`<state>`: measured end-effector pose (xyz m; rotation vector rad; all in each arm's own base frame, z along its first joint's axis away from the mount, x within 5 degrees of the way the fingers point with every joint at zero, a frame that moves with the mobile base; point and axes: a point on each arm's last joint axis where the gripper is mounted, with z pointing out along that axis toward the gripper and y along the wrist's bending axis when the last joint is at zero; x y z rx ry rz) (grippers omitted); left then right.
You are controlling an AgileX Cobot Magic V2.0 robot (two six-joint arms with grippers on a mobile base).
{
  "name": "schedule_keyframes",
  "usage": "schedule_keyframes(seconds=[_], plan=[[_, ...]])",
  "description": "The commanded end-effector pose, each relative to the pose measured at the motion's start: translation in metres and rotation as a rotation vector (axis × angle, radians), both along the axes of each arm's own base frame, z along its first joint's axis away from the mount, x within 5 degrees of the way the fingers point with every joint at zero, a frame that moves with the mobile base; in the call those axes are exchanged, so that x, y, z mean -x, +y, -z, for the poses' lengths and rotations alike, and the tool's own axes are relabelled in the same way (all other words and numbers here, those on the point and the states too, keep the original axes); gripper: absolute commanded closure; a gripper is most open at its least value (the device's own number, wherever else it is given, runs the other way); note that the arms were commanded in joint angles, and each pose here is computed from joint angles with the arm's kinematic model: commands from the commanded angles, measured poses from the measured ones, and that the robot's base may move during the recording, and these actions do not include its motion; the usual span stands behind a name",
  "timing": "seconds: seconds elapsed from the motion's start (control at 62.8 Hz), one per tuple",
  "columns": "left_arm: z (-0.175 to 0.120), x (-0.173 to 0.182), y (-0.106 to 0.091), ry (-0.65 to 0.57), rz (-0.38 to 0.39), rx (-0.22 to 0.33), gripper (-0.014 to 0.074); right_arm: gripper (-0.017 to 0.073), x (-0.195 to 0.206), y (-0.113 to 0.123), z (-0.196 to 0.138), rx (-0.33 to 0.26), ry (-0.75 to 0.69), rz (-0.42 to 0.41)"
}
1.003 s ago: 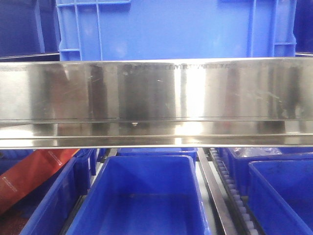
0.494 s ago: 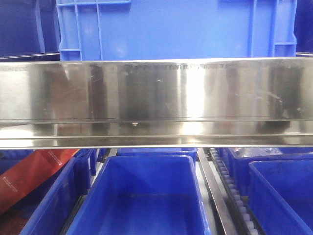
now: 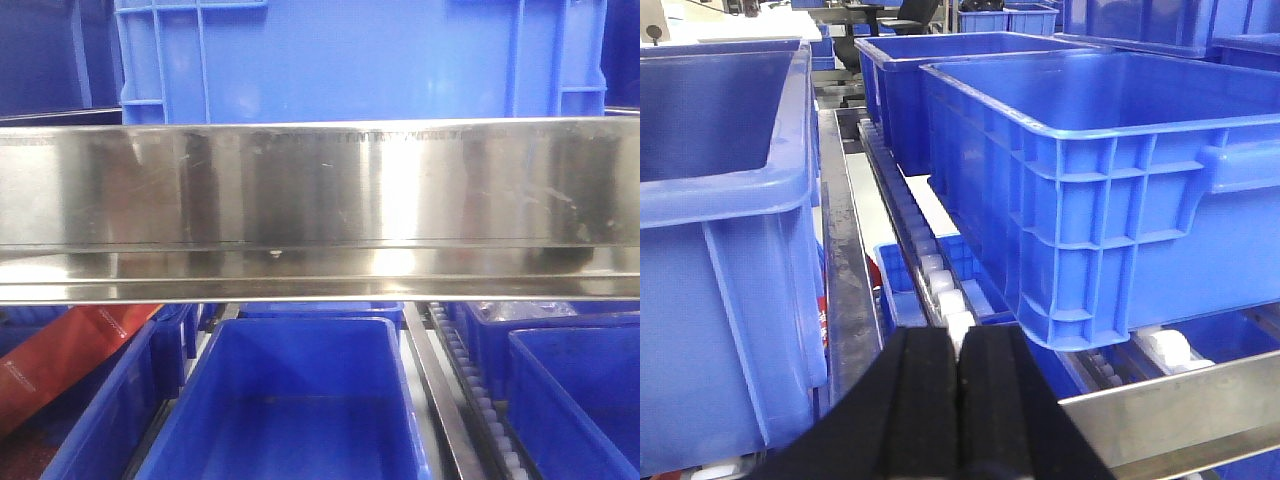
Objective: Place cylindrical capacitor in blue bin on shelf
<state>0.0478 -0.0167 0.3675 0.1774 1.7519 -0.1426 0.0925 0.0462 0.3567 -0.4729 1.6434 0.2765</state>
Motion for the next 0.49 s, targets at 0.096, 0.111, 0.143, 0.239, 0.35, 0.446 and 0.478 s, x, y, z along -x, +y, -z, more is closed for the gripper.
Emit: schedule_keyframes(seconds=[0.096, 0.111, 0.143, 0.239, 0.35, 0.446, 0.478], plan=[[0.000, 0.000, 0.002, -0.013, -0.023, -0.031, 0.0705, 0.0718, 0.001, -0.001, -0.003, -0.011, -0.035, 0.008], [0.000, 0.000, 0.003, -0.014, -0.030, -0.046, 0.0705, 0.0718, 0.001, -0.001, -0.003, -0.011, -0.035, 0.008], [0.001, 0.000, 0.005, -0.012, -0.040, -0.065, 0.0705, 0.0718, 0.001, -0.001, -0.003, -0.011, -0.035, 0.008], [0.004, -0.002, 0.008, -0.022, -0.075, -0.076, 0.0705, 0.0718, 0.001, -0.001, -0.003, -0.011, -0.035, 0.008], [0.017, -0.005, 0.013, -0.097, -0.145, -0.025, 0.0705, 0.0718, 0.001, -0.001, -0.003, -0.011, -0.035, 0.008], [0.037, -0.006, 0.016, -0.201, -0.170, -0.041, 0.0705, 0.0718, 0.001, -0.001, -0.003, -0.011, -0.035, 0.008], [0.044, -0.005, 0.016, -0.236, -0.172, -0.044, 0.0705, 0.0718, 0.001, -0.001, -0.003, -0.011, -0.035, 0.008]])
